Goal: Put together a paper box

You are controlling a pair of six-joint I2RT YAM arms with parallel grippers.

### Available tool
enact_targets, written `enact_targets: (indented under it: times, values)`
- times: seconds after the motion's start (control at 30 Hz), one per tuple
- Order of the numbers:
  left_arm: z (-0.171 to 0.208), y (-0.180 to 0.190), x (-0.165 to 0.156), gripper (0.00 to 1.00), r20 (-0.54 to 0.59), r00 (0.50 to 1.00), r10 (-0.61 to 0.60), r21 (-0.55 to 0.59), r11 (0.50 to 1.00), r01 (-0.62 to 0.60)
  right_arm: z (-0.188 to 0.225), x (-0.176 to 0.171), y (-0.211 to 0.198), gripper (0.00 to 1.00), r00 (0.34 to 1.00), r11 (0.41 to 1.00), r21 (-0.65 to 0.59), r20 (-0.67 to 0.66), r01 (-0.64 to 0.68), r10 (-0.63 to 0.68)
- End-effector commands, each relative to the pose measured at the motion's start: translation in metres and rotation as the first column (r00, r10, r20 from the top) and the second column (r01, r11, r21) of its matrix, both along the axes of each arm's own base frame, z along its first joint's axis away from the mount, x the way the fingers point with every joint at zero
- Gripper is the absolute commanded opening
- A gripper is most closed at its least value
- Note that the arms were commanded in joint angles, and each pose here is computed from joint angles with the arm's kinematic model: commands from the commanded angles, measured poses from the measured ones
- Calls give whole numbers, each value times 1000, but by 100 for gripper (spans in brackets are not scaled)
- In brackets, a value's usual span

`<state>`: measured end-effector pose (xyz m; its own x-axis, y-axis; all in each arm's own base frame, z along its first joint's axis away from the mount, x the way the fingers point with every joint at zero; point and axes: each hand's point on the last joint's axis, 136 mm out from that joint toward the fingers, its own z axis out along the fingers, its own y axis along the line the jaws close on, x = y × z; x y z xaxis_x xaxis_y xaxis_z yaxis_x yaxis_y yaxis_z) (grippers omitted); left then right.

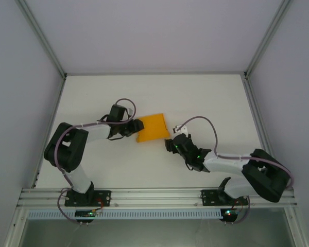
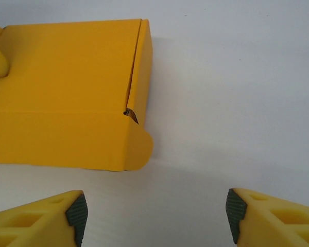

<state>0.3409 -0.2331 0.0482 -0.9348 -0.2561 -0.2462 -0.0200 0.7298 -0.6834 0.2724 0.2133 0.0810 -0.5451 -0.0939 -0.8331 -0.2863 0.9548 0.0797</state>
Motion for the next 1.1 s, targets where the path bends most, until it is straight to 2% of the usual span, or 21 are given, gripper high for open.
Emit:
enact_targets:
  times: [0.0, 0.1, 0.13, 0.3, 0.53, 0.8, 0.9, 1.07]
  values:
    - [-18, 10, -1, 45, -31, 999, 16, -6, 1000, -16, -10, -11, -12, 83, 997, 999, -37, -69, -27, 24]
    - [-25, 11, -3, 41, -48, 999, 15, -46, 999, -18, -1, -8, -10, 98, 995, 998, 26, -80, -54, 56]
    - [-26, 11, -3, 39, -50, 999, 14, -66, 998, -17, 4, -5, -9, 99, 995, 997, 60, -81, -57, 62]
    - [-27, 18, -4, 36, -58, 998, 19, -177, 984, -29, 31, 16, -8, 99, 992, 970, 239, -100, -52, 78]
    - [-28, 22, -3, 32, -61, 998, 17, -301, 953, -35, 51, 48, 4, 99, 960, 908, 418, -239, -31, 143]
    - [-34, 29, -4, 31, -69, 997, 28, -330, 943, -50, 33, 82, 43, 99, 831, 815, 580, -453, 0, 323]
    - [-36, 28, -5, 32, -72, 997, 18, -327, 944, -41, 28, 97, 61, 95, 799, 782, 623, -476, 11, 368]
    - [-40, 29, -5, 32, -77, 997, 14, -319, 947, -38, 20, 101, 92, 85, 729, 739, 674, -503, -6, 464]
